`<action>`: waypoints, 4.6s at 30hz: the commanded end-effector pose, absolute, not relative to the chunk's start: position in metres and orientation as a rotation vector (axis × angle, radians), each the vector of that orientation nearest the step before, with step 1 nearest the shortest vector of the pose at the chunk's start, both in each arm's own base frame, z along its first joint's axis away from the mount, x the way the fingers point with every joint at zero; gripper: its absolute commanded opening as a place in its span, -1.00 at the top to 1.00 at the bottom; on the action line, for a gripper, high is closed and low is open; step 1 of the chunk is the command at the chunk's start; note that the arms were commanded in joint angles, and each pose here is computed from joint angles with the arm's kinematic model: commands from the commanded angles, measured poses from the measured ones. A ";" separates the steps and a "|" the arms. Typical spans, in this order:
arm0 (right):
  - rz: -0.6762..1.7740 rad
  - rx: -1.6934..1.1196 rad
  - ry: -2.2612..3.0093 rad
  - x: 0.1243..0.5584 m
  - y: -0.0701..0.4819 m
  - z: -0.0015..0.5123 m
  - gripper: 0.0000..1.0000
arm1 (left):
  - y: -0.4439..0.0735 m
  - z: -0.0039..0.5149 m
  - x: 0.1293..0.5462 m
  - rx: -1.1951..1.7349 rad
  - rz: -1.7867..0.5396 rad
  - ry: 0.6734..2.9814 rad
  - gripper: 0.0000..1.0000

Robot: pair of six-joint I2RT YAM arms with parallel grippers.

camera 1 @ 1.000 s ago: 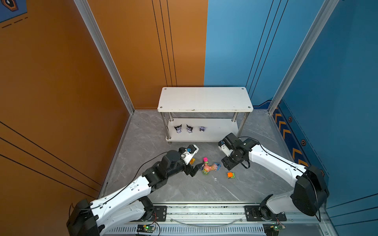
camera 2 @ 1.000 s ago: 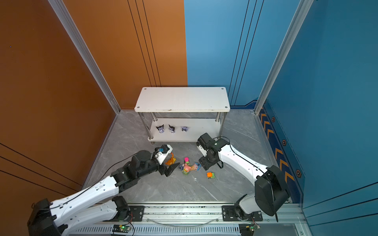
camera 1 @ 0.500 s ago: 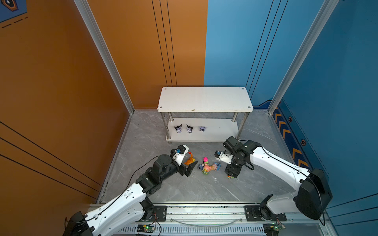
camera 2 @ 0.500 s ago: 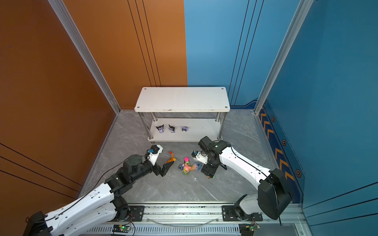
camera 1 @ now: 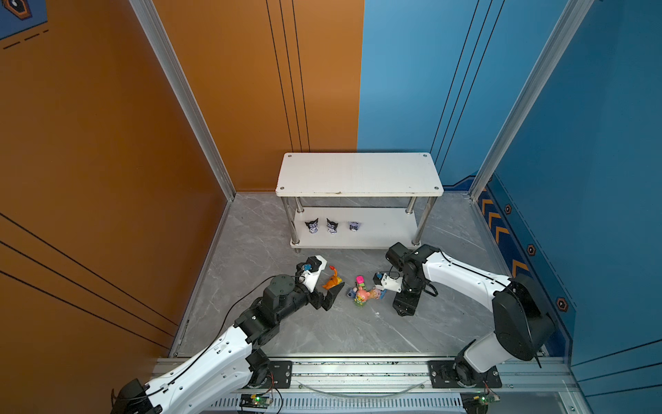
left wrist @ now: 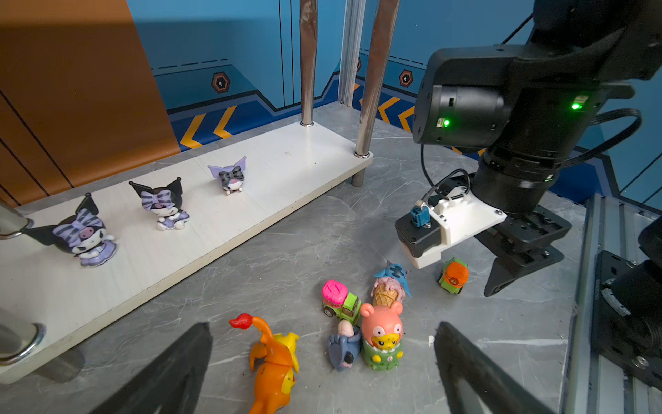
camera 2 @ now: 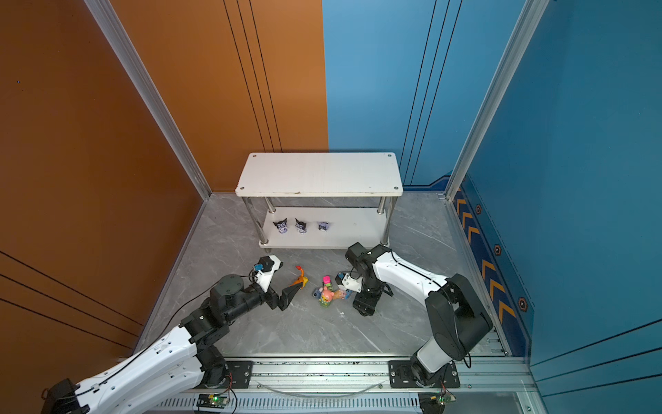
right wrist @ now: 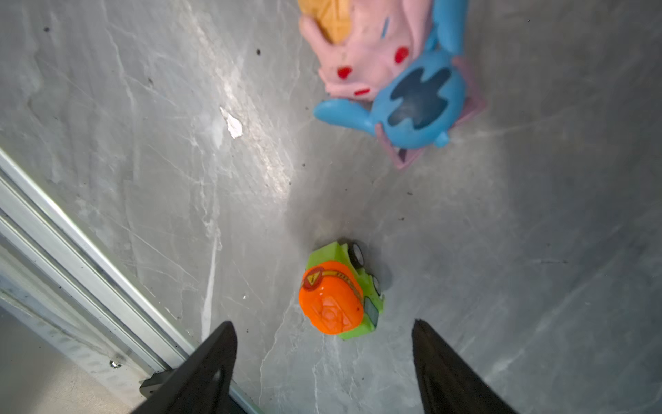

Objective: Place and organize the plastic toys onto the shelf

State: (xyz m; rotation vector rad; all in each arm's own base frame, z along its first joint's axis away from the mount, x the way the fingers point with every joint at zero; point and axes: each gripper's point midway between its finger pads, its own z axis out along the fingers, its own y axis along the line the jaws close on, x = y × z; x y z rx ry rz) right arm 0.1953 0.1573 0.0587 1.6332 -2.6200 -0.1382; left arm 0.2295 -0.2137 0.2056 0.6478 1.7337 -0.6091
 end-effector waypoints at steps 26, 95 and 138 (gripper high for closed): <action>-0.041 1.637 -2.621 0.207 0.151 0.030 -0.12 | -0.215 0.199 0.239 0.632 -0.616 1.754 -0.96; 0.130 1.310 -2.842 0.207 0.112 0.033 -0.27 | -0.218 0.198 0.238 0.641 -0.636 1.748 -0.96; 0.164 0.494 -3.389 0.292 0.137 0.064 0.51 | -0.220 0.194 0.242 0.642 -0.639 1.767 -0.96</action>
